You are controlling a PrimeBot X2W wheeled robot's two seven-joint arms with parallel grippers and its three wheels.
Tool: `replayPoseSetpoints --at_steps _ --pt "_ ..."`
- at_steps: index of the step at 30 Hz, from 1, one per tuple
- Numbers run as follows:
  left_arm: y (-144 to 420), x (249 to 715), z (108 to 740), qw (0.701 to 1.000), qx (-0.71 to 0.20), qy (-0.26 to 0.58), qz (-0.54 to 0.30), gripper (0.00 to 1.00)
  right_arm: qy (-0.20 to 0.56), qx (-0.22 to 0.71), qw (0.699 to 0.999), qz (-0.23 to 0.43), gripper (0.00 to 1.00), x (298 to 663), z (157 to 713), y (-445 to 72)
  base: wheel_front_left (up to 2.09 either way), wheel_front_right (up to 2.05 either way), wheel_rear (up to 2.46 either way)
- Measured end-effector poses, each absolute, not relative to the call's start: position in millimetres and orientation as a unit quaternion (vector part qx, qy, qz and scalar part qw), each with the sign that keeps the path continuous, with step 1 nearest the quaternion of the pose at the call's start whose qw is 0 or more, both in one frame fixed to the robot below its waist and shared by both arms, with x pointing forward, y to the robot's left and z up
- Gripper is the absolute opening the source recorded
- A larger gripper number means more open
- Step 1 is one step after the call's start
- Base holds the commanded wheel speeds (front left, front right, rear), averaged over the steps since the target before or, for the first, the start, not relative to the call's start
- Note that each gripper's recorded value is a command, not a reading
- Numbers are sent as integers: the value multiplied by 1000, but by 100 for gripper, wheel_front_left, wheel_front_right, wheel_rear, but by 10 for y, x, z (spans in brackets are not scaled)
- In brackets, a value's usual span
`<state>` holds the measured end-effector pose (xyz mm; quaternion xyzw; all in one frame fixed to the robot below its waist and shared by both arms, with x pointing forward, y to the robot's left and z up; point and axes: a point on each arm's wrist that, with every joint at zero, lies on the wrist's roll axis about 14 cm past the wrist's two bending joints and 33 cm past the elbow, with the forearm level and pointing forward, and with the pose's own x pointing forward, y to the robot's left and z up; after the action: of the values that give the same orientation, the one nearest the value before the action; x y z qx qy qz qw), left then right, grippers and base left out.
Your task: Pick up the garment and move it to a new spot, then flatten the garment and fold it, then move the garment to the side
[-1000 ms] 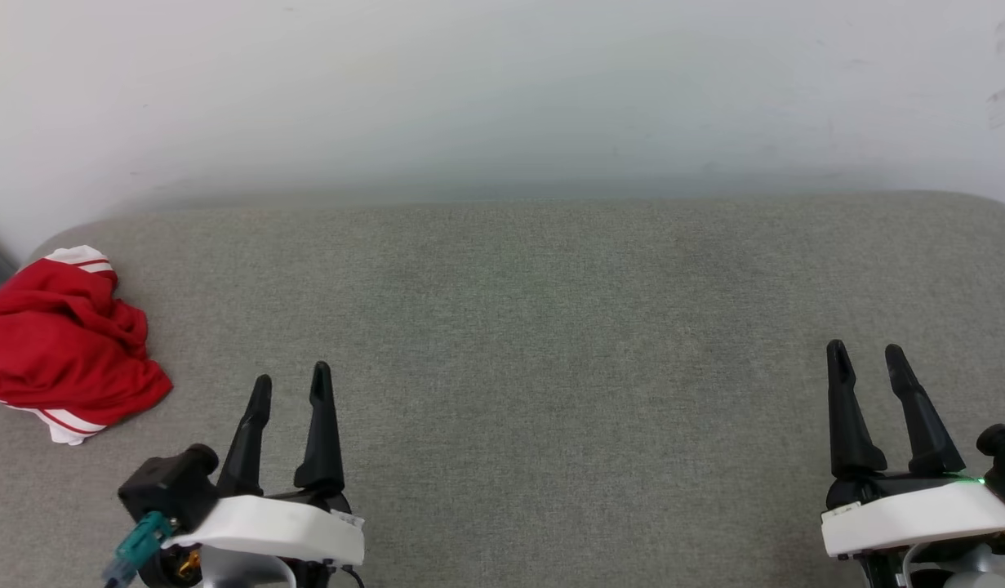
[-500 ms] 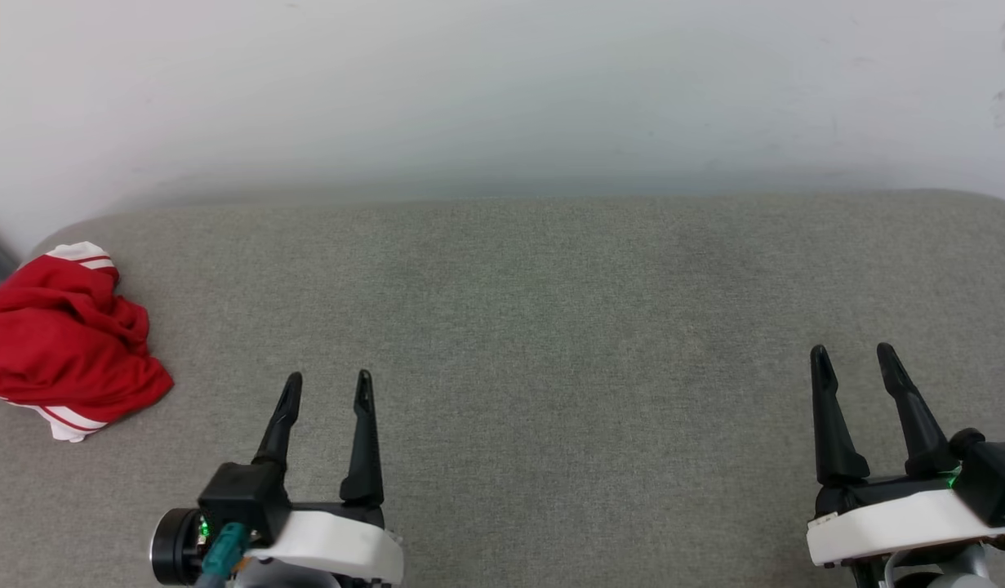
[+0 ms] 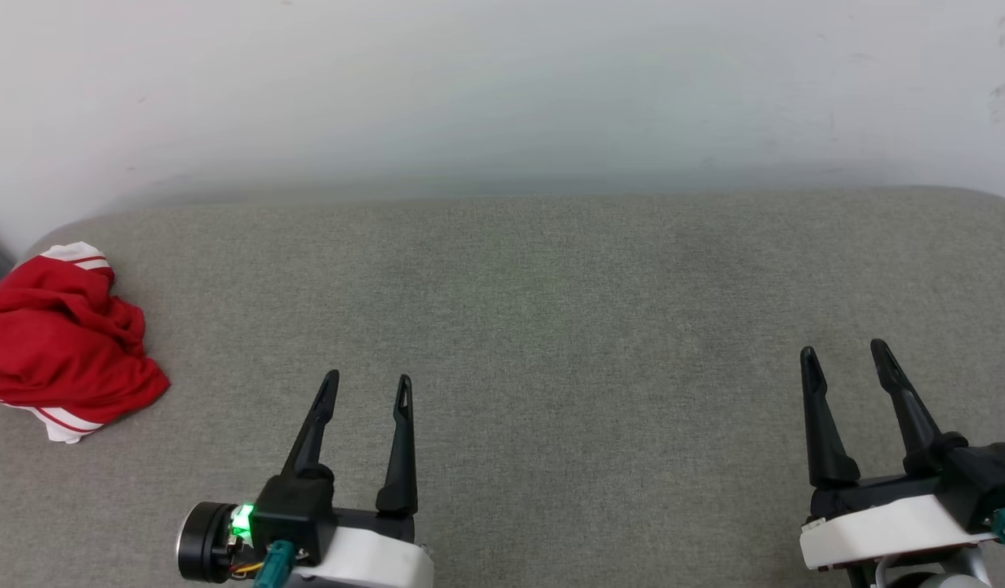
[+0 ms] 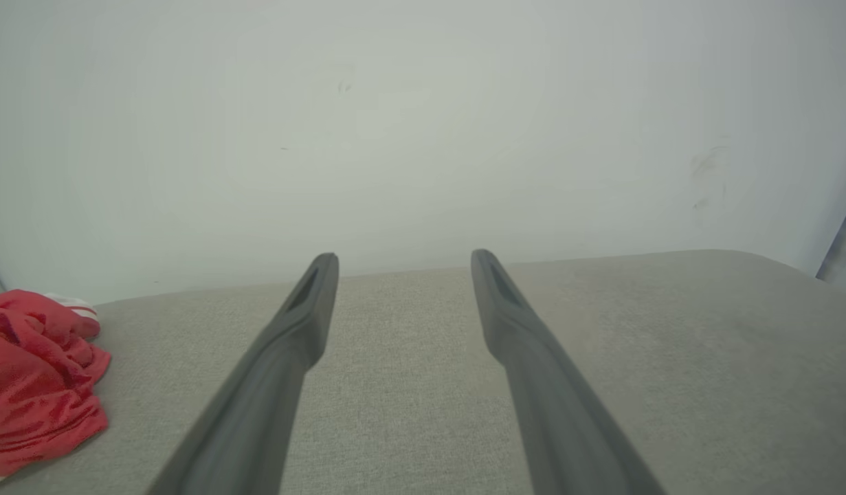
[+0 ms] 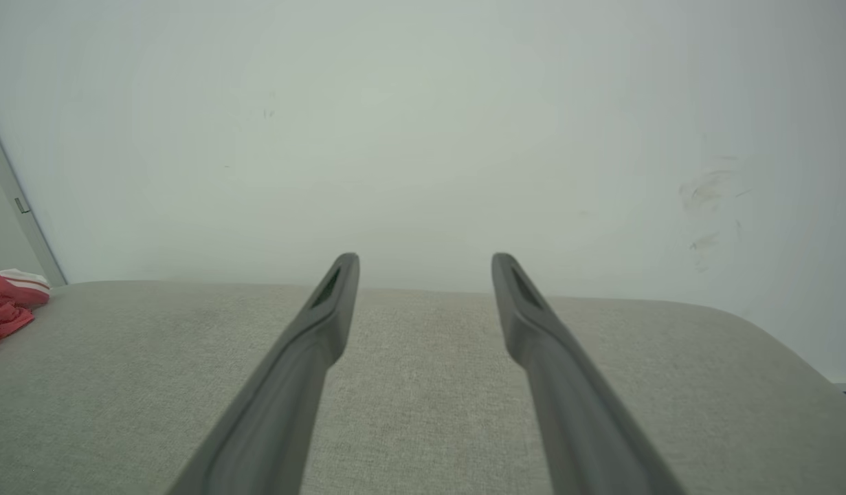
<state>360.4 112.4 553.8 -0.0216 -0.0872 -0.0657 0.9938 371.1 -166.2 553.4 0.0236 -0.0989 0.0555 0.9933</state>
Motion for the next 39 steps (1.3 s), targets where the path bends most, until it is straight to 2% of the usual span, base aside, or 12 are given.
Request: replayPoseSetpoints --at_steps 7,13,18,29,39 --pt "1273 3606 5508 991 -95 -80 -54 100 -96 30 994 53 100 3693 5484 -1678 0 0 0" --pt "1349 3581 5331 989 -115 -65 -67 100 -87 41 994 45 100 3678 5405 -1725 0 0 0" --pt "1328 3560 5188 991 -92 -50 -85 100 -73 62 995 33 100 3651 5291 -1788 0 0 0" --pt "1219 3538 5156 991 -44 -53 -112 100 -70 39 996 38 100 3633 5240 -1760 0 0 0" --pt "1347 3548 5326 992 -36 -81 -87 100 -63 40 995 61 100 3683 5195 -1606 0 0 0"
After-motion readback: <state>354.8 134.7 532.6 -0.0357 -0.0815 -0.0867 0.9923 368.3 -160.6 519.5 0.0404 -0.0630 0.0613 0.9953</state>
